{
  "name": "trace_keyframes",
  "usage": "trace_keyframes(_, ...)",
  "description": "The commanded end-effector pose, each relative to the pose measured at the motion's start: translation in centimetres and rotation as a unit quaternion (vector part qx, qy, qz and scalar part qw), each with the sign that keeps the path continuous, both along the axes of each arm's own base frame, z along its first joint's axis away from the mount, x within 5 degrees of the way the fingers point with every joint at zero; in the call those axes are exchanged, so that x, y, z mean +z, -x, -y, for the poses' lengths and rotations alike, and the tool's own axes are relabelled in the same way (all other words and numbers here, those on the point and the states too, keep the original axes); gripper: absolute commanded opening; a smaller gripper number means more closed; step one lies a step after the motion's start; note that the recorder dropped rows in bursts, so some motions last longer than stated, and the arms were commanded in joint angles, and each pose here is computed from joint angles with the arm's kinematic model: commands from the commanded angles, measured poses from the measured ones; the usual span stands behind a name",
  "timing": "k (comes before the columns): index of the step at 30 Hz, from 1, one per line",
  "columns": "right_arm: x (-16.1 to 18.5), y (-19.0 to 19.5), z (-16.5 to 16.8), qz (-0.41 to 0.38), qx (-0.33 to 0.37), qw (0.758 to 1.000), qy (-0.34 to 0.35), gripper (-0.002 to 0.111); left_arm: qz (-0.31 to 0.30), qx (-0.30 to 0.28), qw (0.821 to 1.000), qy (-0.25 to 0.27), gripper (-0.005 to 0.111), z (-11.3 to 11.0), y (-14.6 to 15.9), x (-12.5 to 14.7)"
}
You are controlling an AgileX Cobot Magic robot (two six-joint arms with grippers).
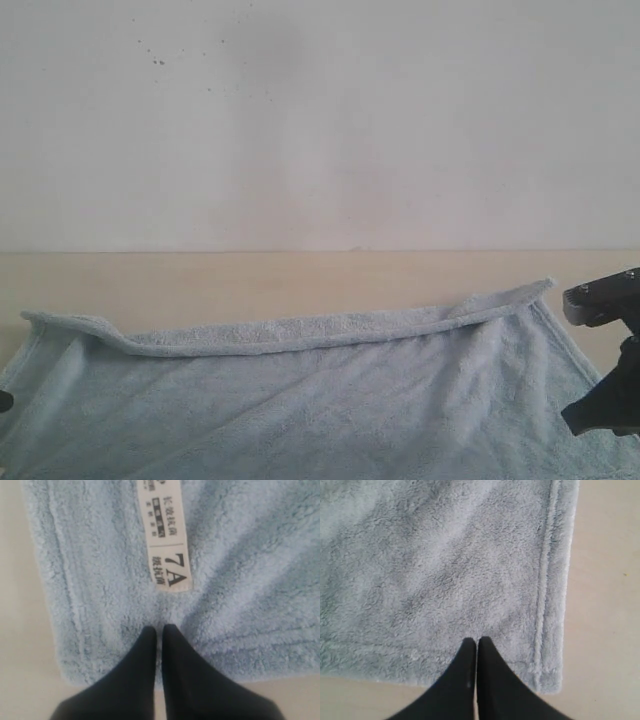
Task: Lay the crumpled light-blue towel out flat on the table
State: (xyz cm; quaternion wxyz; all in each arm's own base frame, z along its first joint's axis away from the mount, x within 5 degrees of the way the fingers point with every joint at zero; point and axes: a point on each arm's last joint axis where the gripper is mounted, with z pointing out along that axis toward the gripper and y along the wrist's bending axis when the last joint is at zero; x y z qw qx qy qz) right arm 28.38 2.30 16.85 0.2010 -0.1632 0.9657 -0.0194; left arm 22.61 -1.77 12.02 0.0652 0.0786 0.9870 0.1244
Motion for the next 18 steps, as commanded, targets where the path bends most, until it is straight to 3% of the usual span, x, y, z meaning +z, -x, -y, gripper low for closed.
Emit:
trace_keyframes(1, -1.2, -0.5, 0.4, 0.0, -0.001, 1.0, 0.022, 0.0, 0.007, 0.003, 1.0, 0.003, 0.004, 0.0, 0.0, 0.1)
trace_keyframes(18, -4.7, -1.4, 1.3, -0.026, -0.005, 0.996, 0.08, 0.0, 0.014, 0.0, 1.0, 0.008, 0.004, 0.0, -0.2, 0.1)
